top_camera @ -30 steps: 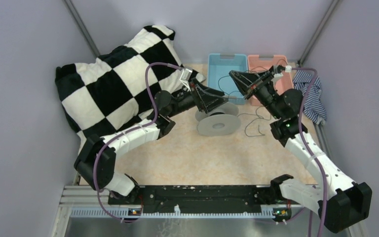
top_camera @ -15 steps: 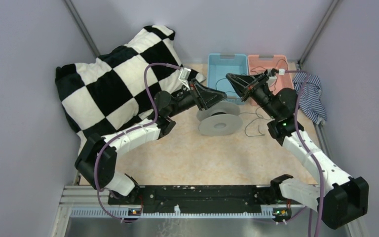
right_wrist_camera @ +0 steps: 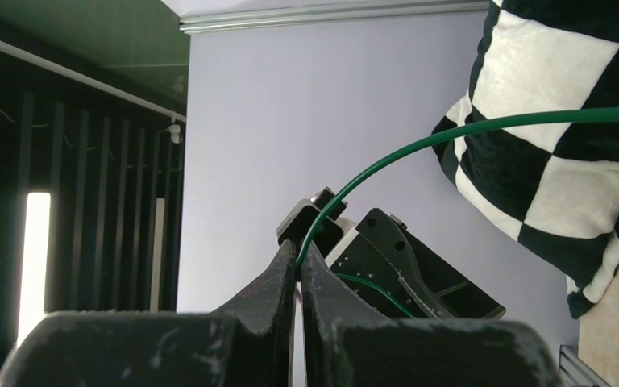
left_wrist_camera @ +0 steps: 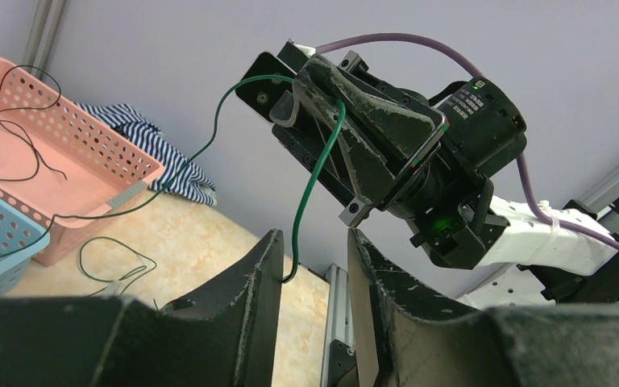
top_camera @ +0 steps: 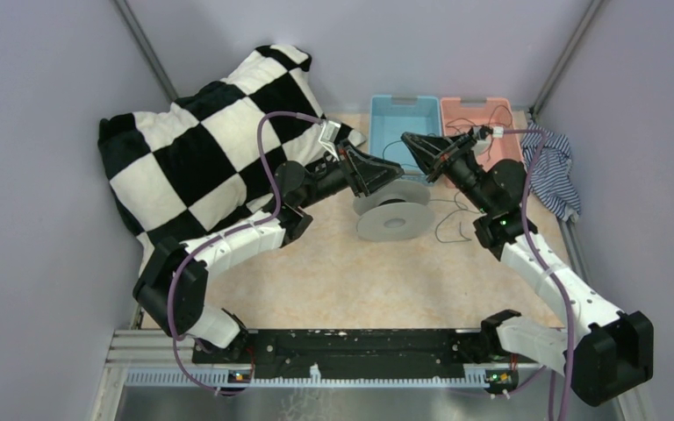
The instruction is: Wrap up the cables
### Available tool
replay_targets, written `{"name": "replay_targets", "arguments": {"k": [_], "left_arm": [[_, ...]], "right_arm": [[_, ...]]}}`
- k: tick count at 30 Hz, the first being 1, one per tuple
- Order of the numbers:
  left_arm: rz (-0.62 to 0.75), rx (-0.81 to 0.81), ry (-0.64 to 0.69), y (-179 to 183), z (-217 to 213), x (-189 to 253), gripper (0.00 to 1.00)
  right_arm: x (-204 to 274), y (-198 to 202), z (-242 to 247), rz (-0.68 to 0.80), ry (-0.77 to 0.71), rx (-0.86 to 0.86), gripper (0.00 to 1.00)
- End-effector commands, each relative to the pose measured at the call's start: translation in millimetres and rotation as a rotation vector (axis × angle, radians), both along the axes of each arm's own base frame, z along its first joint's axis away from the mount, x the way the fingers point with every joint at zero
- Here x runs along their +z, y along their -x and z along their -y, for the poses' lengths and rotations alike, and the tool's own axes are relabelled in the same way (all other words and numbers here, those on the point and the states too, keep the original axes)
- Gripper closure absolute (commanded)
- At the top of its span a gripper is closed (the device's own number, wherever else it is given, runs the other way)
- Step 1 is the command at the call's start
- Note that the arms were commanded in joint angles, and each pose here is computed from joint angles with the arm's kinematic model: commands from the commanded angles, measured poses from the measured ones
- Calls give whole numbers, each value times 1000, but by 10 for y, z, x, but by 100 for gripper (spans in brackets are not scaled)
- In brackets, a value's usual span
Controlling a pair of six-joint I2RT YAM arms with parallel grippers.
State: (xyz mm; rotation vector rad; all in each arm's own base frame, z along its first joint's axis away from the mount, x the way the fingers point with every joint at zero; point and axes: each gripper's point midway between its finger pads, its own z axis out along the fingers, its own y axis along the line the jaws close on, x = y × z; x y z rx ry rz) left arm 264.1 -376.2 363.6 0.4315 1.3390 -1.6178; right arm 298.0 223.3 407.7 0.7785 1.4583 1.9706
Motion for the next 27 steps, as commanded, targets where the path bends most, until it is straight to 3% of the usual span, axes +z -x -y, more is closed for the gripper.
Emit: {"name": "replay_targets", "arguments": {"k": [1,4,17,19,24,25,27], "left_arm": [[63,4,36,62,-64,160,60],[55,-2,34,64,-55,136,66],[46,12,25,88,-102,32,64],[40,25,28,80,-123,26,69],[33,44,39,58,-149,54,90],[31,45,43,58,-152,64,85],[27,41,47,63,-151,77,66]], "right_arm": [[160,106,28,52,-44,3,100],[142,112,29,47,-48,6,100],[180,134,87,58,-56,-17,100],[176,138,86,57,-49,-18,100],[142,142,81,49,-39,-16,100],[140,142,78,49,-37,-14,100],[123,142,72,45,-34,-12,100]]}}
